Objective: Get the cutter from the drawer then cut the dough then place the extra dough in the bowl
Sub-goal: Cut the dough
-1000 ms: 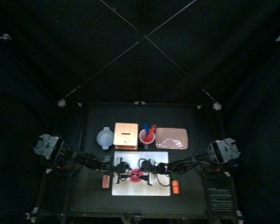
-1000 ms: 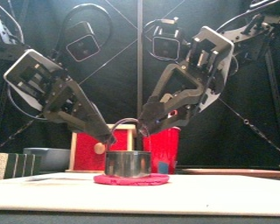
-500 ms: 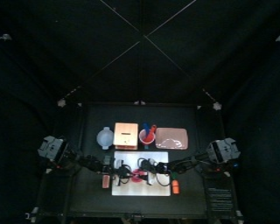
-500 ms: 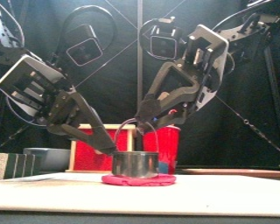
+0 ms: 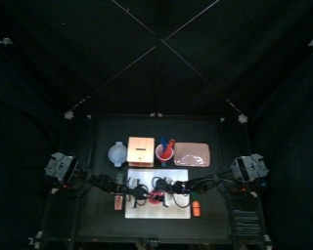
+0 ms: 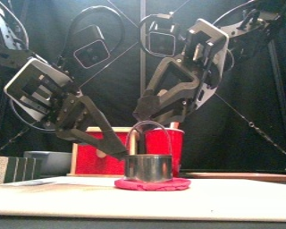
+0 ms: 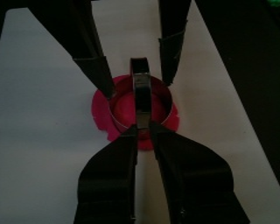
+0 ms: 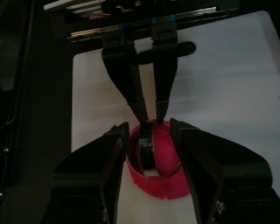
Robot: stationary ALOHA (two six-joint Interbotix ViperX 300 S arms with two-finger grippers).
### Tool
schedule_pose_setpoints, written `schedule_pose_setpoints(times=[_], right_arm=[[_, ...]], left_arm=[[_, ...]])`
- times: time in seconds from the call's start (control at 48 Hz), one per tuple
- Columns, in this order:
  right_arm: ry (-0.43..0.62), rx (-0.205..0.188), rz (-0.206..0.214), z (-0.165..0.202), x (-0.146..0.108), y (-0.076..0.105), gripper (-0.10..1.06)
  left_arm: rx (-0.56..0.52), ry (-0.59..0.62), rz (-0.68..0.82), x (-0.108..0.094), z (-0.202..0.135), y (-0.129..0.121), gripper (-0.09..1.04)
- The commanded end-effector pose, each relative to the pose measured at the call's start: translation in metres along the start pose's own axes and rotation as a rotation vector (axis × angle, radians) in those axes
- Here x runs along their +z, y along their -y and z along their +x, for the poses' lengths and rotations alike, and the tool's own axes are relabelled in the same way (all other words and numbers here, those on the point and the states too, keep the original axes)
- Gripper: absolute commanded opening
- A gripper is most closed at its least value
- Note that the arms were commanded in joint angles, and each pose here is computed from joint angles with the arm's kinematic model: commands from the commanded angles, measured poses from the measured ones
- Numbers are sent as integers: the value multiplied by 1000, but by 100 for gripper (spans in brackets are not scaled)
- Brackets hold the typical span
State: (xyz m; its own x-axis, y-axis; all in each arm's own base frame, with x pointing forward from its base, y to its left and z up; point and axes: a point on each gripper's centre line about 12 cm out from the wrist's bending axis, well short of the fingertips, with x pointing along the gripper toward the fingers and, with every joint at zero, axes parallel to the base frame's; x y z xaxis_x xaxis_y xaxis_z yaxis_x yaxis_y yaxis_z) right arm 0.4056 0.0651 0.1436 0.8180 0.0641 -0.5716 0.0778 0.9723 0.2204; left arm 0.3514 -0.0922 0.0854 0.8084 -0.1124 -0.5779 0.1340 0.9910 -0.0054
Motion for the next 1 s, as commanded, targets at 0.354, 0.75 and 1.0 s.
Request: schedule_pose_setpoints(times=[0.354,0.75,1.0], right_arm=[[46,7,9,-8,16,-1,80],[41,6,10,-7,15,-1,80],[40,6,13,-7,15,0,80]], left_arm=[[-23,96,23,26,-21,4,58],[-17,112,18,26,-21,3,68],[-23,80,13,18,-23,5,69]])
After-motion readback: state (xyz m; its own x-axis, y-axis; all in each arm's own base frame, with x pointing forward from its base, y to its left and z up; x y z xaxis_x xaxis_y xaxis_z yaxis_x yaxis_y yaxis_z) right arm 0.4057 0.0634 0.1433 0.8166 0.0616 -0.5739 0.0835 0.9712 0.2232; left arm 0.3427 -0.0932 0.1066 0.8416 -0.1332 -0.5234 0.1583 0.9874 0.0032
